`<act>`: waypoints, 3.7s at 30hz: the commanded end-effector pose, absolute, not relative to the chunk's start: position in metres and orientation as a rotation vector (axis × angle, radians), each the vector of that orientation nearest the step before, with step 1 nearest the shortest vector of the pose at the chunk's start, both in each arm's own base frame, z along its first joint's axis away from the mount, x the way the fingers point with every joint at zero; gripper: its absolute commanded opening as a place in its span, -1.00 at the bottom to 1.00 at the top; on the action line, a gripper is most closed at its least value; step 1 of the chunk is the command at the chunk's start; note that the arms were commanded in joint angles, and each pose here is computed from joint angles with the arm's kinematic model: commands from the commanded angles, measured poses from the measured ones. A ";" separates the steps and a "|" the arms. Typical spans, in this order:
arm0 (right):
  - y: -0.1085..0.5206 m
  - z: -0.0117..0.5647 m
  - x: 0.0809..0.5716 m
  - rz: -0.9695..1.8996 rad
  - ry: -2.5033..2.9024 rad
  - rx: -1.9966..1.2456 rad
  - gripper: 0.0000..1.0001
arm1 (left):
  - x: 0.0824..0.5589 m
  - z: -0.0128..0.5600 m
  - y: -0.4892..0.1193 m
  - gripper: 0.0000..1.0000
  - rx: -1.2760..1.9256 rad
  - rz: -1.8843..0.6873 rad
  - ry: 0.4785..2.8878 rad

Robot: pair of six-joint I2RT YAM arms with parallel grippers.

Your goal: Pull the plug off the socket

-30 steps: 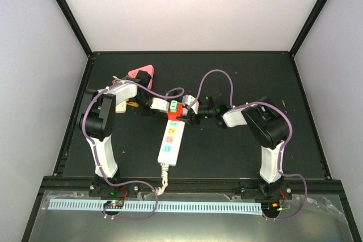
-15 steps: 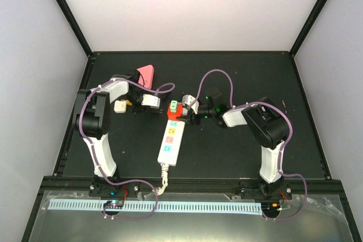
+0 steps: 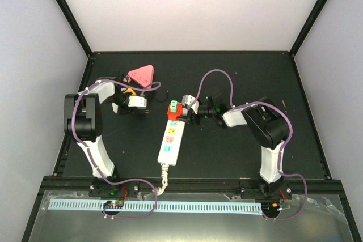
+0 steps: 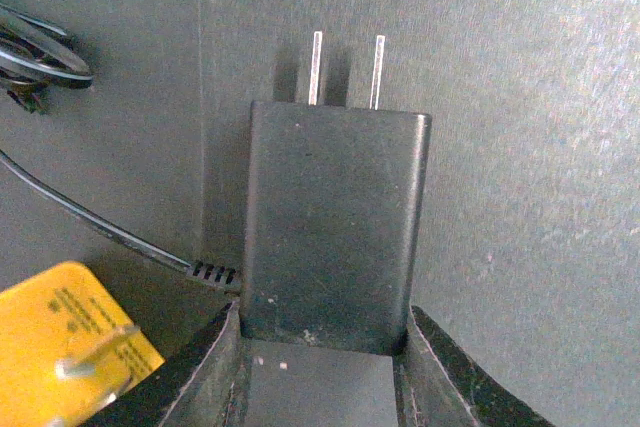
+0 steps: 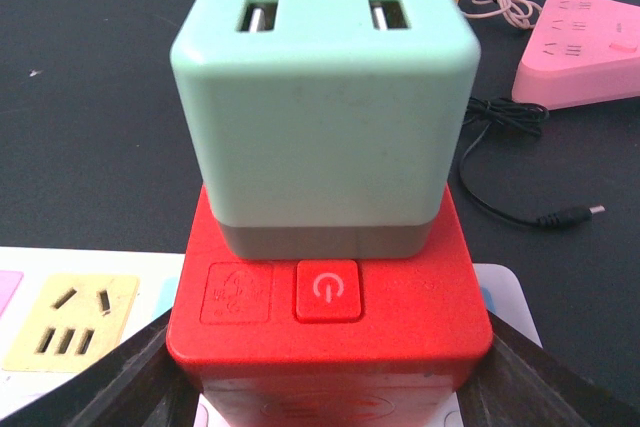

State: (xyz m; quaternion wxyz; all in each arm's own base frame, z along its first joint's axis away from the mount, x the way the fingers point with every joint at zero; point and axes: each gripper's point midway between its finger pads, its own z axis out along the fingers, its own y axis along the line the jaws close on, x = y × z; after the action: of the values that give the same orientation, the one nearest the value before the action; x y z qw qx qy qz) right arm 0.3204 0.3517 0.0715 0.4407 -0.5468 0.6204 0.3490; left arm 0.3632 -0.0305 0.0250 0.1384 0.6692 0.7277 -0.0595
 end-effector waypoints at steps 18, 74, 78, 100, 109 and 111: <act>0.342 0.036 0.310 0.867 1.669 -1.382 -0.98 | 0.360 0.088 -0.044 0.67 1.690 -0.237 2.033; 0.343 0.037 0.311 0.879 1.665 -1.368 -0.98 | 0.325 0.164 -0.247 -0.54 1.909 -0.684 1.547; 0.343 0.038 0.311 0.880 1.666 -1.367 -0.98 | 0.325 0.169 -0.248 -0.58 1.905 -0.697 1.546; 0.343 0.038 0.311 0.882 1.668 -1.365 -0.98 | 0.318 0.181 -0.248 -0.62 1.899 -0.703 1.513; 0.344 0.038 0.312 0.885 1.675 -1.361 -0.98 | 0.311 0.182 -0.251 -0.62 1.892 -0.677 1.448; 0.344 0.038 0.312 0.886 1.679 -1.360 -0.98 | 0.310 0.183 -0.251 -0.62 1.892 -0.677 1.447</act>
State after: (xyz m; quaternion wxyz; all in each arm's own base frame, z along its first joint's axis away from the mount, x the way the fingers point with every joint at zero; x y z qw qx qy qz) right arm 0.3214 0.3532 0.0745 0.4440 -0.5404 0.6213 0.3534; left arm 0.3244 -0.2348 0.1355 0.2668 0.7187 0.5988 -0.2316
